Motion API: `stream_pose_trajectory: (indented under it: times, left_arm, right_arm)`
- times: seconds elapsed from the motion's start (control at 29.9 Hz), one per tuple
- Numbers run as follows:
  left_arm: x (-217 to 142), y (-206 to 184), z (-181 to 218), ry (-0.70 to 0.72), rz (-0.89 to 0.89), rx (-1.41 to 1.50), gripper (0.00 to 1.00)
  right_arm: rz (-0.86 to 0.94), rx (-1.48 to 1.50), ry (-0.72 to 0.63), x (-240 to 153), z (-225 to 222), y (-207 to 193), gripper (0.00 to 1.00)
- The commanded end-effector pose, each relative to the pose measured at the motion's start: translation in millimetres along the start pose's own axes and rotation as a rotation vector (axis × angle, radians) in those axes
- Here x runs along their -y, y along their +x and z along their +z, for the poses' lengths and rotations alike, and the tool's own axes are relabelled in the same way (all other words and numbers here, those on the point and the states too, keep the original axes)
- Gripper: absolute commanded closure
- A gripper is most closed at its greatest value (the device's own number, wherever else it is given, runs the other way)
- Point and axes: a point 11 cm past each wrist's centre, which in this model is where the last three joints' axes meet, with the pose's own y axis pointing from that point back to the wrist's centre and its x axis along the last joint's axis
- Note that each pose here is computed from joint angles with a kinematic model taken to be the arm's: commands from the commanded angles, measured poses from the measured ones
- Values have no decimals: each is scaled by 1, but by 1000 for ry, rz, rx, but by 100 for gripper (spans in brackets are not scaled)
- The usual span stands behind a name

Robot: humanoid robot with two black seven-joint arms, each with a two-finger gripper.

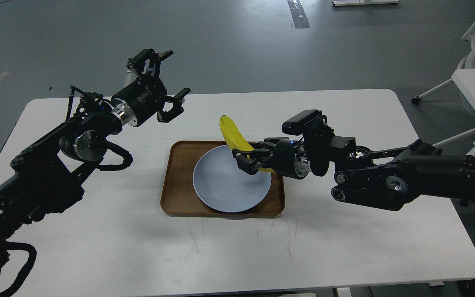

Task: Place banana on plate with both arms
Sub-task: 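Lower the banana onto the plate and open the right gripper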

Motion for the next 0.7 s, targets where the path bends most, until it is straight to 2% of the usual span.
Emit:
stream_pose_trajectory:
  times: [0.0, 0.03, 0.1, 0.13, 0.17, 0.23, 0.27, 0.33, 0.5, 0.6, 0.67]
  left_arm:
    - [0, -1, -1, 0, -2, -1, 1]
    - [0, -1, -1, 0, -2, -2, 1]
    - [0, -1, -1, 0, -2, -1, 1]
    - [0, -1, -1, 0, -2, -1, 1]
    - [0, -1, -1, 0, -2, -1, 1]
    - [0, -1, -1, 0, -2, -1, 1]
    - [0, 0, 0, 0, -1, 0, 1]
    - [0, 0, 0, 0, 1, 1, 1]
    - [-1, 2, 1, 0, 4, 3, 1]
    - [-2, 3, 2, -1, 6, 7, 1]
    - [-2, 3, 4, 0, 5, 10, 1]
  right_arm:
    - [-5, 42, 16, 0, -3, -6, 82]
    - [-5, 43, 18, 1, -4, -6, 77]
    - [-2, 60, 16, 1, -4, -7, 58]
    - [-1, 69, 16, 1, -4, -7, 52]
    - [1, 80, 16, 1, -5, -8, 38]
    - [3, 92, 13, 1, -4, -8, 19]
    - [3, 106, 8, 2, -4, -9, 5]
    - [3, 112, 9, 2, -5, -10, 0]
    - [8, 117, 10, 2, -6, -10, 0]
    - [71, 125, 13, 2, -6, 13, 0]
    - [152, 172, 17, 0, -7, 42, 0]
